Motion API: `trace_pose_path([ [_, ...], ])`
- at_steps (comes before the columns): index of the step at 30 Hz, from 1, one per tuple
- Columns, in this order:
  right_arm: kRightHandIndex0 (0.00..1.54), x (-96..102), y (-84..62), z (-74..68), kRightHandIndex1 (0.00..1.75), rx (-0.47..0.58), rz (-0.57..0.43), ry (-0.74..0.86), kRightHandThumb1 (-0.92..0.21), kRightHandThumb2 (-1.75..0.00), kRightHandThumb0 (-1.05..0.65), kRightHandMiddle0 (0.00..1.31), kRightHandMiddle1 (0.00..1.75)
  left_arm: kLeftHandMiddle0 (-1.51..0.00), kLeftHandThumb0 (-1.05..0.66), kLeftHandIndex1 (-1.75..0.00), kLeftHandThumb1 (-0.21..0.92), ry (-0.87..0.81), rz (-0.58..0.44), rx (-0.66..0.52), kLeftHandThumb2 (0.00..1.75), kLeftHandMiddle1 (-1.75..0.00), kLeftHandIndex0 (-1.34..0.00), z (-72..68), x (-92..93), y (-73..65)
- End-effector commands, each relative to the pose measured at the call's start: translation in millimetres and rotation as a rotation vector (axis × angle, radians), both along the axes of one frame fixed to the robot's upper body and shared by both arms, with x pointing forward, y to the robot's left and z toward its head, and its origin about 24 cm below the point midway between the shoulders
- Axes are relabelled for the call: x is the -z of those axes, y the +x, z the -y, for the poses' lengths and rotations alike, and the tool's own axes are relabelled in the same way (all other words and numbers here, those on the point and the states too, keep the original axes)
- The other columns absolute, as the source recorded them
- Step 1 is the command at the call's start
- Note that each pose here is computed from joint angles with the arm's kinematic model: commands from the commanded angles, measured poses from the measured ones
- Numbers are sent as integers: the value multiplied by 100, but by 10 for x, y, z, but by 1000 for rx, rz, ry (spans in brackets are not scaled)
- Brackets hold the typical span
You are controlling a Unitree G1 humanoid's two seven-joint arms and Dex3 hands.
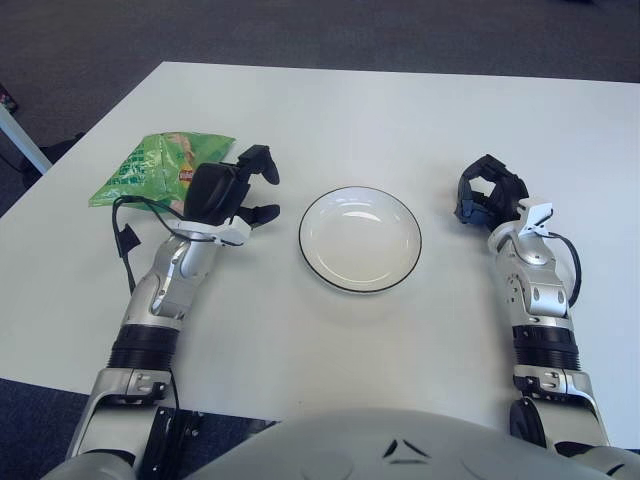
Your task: Put the snack into the plate.
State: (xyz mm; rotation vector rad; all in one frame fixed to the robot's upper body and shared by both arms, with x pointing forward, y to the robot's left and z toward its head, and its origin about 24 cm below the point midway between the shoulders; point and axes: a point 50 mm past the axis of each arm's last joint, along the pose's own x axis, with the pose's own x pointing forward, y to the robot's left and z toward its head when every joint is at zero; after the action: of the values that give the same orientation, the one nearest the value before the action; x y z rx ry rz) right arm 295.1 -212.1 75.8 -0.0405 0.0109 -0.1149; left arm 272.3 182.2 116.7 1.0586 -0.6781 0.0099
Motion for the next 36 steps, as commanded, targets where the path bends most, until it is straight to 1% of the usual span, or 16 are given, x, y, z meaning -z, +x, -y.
trace_pose_path([
  [1, 126, 286, -84, 12, 175, 6, -136, 18, -40, -122, -46, 55, 175, -126, -45, -175, 40, 48, 54, -55, 121, -175, -54, -43, -53, -40],
  [7, 127, 292, -79, 18, 175, 2, -134, 18, -40, -122, -46, 55, 175, -126, -46, -175, 40, 139, 129, -133, 121, -175, -55, -114, -141, -76],
  [15, 127, 308, -70, 37, 175, -1, -141, 20, -40, -122, -46, 55, 175, -123, -46, -175, 39, 240, 232, -215, 122, -175, -55, -177, -215, -88],
  [22, 127, 318, -64, 51, 175, -5, -144, 19, -40, -122, -46, 55, 175, -121, -46, -175, 40, 223, 288, -250, 122, -175, -55, -244, -272, -88],
  [36, 127, 331, -53, 67, 175, -7, -142, 17, -40, -122, -46, 55, 175, -119, -45, -175, 41, 188, 359, -289, 120, -175, -54, -295, -352, -111],
])
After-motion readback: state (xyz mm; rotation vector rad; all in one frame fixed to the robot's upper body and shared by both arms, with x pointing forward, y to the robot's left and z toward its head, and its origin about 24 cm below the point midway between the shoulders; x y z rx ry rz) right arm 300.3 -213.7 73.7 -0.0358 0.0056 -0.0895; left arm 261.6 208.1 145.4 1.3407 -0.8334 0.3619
